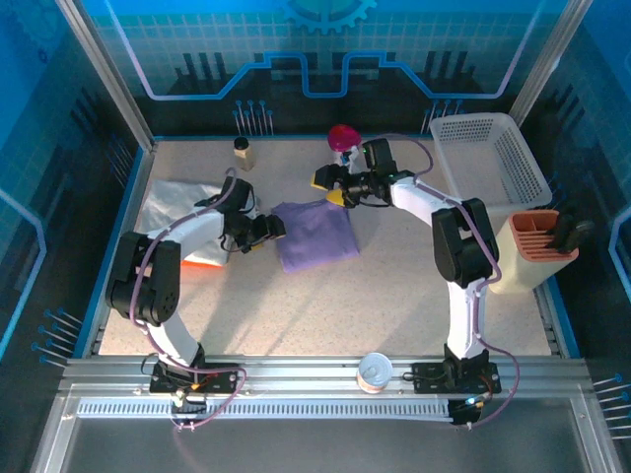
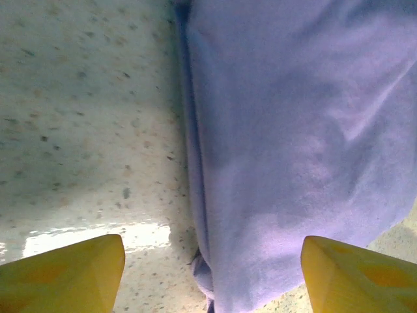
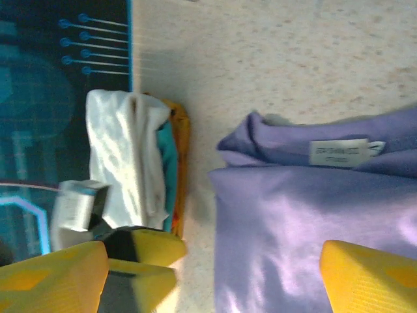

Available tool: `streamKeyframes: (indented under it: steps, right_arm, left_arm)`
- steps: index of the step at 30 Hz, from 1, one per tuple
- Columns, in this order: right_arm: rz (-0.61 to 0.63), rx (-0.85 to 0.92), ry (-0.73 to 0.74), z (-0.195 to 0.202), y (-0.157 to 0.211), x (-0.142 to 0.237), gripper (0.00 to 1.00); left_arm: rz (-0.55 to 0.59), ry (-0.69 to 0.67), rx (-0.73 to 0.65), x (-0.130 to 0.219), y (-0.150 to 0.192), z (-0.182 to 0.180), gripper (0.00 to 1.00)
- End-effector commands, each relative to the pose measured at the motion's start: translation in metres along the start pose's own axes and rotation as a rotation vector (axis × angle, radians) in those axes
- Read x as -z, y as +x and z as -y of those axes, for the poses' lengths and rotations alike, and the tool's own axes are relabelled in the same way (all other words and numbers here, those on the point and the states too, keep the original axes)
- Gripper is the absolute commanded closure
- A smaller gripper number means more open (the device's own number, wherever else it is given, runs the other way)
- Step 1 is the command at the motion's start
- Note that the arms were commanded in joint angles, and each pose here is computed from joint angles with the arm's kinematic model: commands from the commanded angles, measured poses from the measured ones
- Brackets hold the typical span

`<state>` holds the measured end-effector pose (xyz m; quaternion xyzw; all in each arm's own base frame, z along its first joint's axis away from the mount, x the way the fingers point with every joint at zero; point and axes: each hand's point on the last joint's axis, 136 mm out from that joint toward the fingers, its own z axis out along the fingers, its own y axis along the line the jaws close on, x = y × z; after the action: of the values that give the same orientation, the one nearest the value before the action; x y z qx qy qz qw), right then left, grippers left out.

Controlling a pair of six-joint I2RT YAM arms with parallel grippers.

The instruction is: Fold and stack the t-shirts

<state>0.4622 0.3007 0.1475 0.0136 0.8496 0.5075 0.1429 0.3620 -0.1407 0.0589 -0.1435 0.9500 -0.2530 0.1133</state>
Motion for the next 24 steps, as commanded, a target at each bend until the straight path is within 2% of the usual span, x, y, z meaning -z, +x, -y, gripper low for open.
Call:
streamKeyframes:
  steps: [1, 4, 12, 17, 24]
  right_arm:
    - [-0.021, 0.035, -0.02, -0.013, 0.011, 0.02, 0.14]
    - [-0.013, 0.036, 0.015, -0.008, 0.021, 0.032, 0.13]
    - [0.022, -0.003, 0.047, 0.013, 0.042, 0.063, 0.13]
    - [0.026, -0.042, 0.063, 0.032, 0.049, 0.071, 0.14]
    - [0.035, -0.054, 0.046, 0.033, 0.049, 0.077, 0.14]
  left_arm:
    - [-0.033, -0.018, -0.014, -0.015, 0.008, -0.004, 0.27]
    - [-0.057, -0.029, 0.012, -0.025, 0.011, -0.004, 0.28]
    - [-0.099, -0.004, 0.037, -0.047, 0.012, 0.007, 0.37]
    - [-0.118, 0.061, 0.049, -0.053, 0.011, 0.025, 0.42]
    - [-0.135, 0.086, 0.044, -0.061, 0.013, 0.037, 0.45]
